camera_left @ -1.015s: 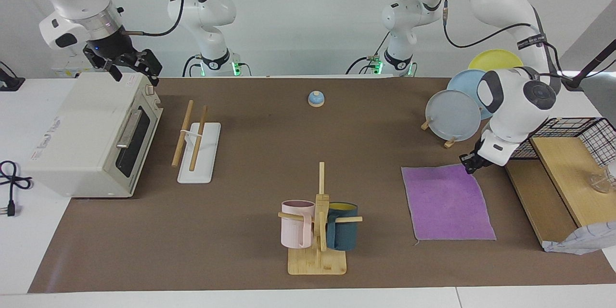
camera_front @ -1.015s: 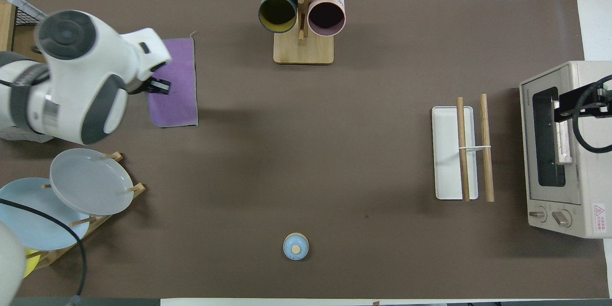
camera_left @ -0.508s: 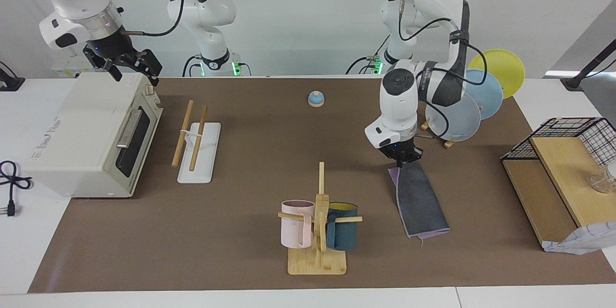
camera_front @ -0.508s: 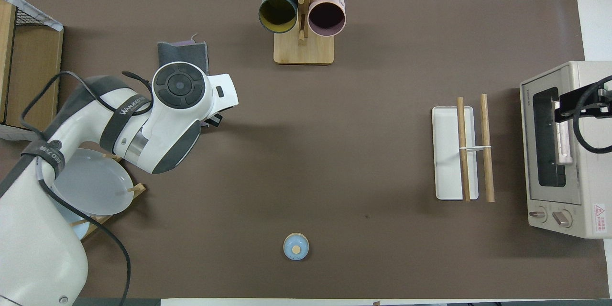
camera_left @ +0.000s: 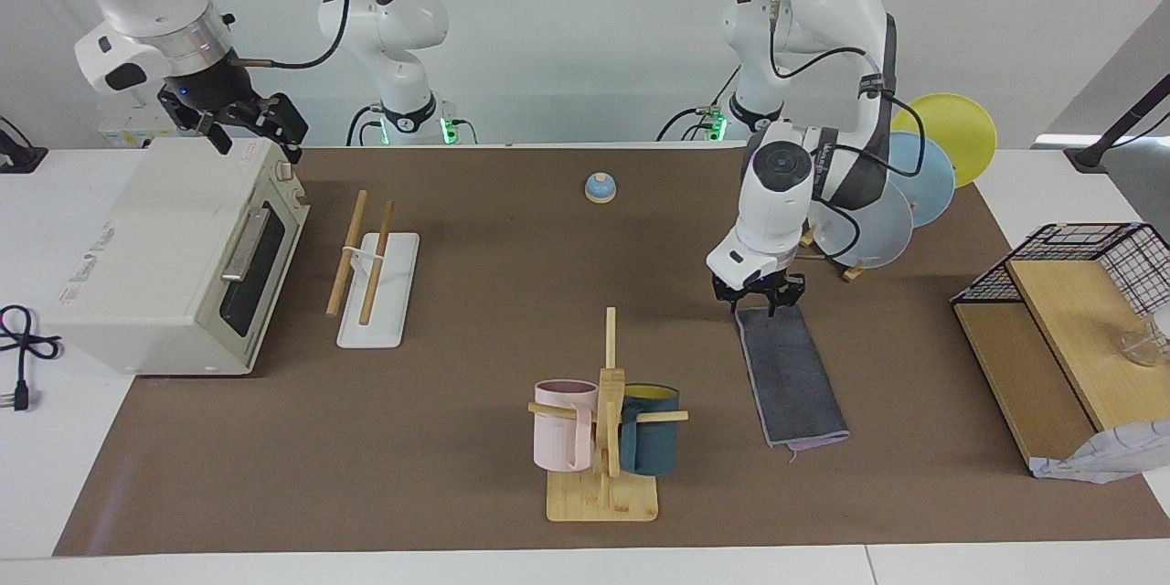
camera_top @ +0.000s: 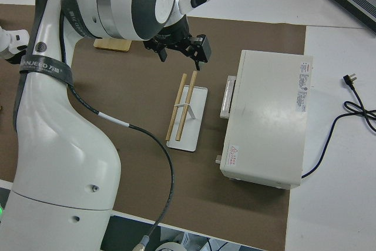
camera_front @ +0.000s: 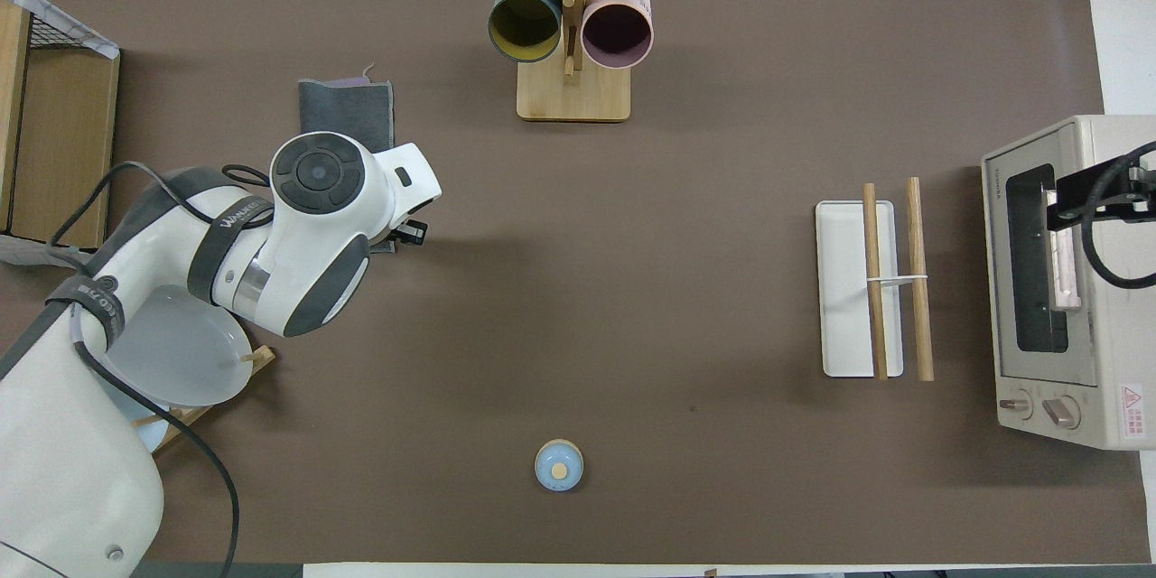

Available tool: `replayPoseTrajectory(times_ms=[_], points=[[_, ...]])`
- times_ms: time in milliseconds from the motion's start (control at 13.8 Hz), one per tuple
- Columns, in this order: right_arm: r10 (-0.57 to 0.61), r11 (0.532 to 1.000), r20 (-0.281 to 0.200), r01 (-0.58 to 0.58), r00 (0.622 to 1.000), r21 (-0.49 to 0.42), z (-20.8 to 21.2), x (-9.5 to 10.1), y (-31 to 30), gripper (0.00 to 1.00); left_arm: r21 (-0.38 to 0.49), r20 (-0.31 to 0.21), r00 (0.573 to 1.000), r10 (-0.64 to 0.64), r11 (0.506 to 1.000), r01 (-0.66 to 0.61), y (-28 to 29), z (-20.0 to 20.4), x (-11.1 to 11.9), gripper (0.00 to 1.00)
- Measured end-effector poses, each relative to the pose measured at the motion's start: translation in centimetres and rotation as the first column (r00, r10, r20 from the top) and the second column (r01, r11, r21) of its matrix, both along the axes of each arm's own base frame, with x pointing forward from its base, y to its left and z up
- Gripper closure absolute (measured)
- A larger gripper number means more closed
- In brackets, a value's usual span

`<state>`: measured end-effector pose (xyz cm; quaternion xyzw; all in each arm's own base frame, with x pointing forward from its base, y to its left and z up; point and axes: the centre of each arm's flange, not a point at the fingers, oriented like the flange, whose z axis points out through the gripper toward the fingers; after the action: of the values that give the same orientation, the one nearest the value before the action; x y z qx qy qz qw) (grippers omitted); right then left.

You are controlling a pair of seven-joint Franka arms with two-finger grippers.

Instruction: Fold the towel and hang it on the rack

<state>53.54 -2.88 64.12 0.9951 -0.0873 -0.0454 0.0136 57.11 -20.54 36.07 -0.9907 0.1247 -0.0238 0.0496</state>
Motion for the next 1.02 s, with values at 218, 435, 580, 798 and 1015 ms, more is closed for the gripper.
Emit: replayPoseTrajectory(times_ms=[218,435,580,798,1015], points=[[0.0,1.0,0.0,0.0,1.0,0.0,0.0,0.0,0.0,0.0,-0.143,-0.011,0.998,0.059,0.988,-0.06,5.0,1.8,2.2,0.0],[0.0,1.0,0.0,0.0,1.0,0.0,0.0,0.0,0.0,0.0,-0.25,-0.016,0.998,0.067,0.966,-0.069,11.2,0.7,3.4,0.0],[0.0,1.0,0.0,0.0,1.0,0.0,0.0,0.0,0.0,0.0,-0.289,-0.02,0.998,0.059,0.955,-0.062,12.6,-0.9,3.5,0.0],[0.0,1.0,0.0,0.0,1.0,0.0,0.0,0.0,0.0,0.0,-0.318,-0.049,0.998,0.044,0.946,-0.058,12.7,-4.3,3.6,0.03],[0.0,1.0,0.0,0.0,1.0,0.0,0.0,0.0,0.0,0.0,-0.321,-0.061,0.998,0.026,0.946,-0.044,12.8,-5.7,3.6,0.07]])
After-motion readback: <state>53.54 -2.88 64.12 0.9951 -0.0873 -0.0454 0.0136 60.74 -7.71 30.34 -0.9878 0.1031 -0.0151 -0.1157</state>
